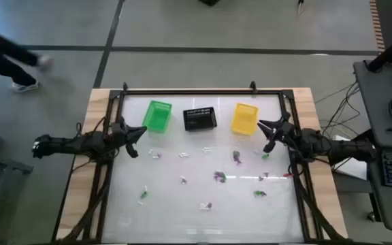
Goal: Sort Halloween decoration
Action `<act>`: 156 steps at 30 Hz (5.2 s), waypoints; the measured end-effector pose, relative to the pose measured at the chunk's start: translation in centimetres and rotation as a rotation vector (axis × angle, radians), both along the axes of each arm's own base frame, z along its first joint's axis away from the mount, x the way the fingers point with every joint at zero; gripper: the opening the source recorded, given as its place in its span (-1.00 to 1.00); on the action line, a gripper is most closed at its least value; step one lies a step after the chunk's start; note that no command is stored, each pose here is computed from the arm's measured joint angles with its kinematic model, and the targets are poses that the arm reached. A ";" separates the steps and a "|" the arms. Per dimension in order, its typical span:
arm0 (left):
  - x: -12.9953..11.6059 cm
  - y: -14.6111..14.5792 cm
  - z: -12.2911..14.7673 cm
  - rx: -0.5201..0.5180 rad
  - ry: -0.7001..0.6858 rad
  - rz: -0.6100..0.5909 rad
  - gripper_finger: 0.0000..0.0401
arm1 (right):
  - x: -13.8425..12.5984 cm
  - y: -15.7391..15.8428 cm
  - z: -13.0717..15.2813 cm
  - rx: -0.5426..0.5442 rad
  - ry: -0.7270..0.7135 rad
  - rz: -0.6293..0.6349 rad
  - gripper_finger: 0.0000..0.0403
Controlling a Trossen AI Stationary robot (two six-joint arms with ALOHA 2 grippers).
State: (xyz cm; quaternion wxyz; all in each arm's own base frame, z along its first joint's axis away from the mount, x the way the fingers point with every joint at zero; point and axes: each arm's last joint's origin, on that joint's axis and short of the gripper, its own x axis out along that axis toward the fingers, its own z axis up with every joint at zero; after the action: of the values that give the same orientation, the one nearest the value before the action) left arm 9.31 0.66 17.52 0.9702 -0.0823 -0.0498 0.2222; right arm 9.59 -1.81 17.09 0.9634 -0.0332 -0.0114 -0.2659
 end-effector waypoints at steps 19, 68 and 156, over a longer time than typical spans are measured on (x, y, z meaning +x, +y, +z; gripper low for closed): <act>0.0 0.0 0.0 0.000 0.000 0.000 -1.00 | 0.0 0.0 0.0 0.000 0.000 0.000 -0.66; 0.0 0.0 0.0 0.000 0.000 0.000 -1.00 | 0.0 0.0 0.0 0.000 0.000 0.000 -0.66; 3.4 -0.5 2.3 -0.163 -0.310 -0.109 -1.00 | 9.3 -0.1 6.0 0.678 0.499 -0.128 -0.66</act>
State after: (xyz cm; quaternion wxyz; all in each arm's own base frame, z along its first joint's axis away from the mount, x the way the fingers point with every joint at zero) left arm 12.72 0.13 19.81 0.9516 -0.1968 -0.1761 0.1572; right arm 18.88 -1.93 23.08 0.8745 0.2216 0.3126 -0.2975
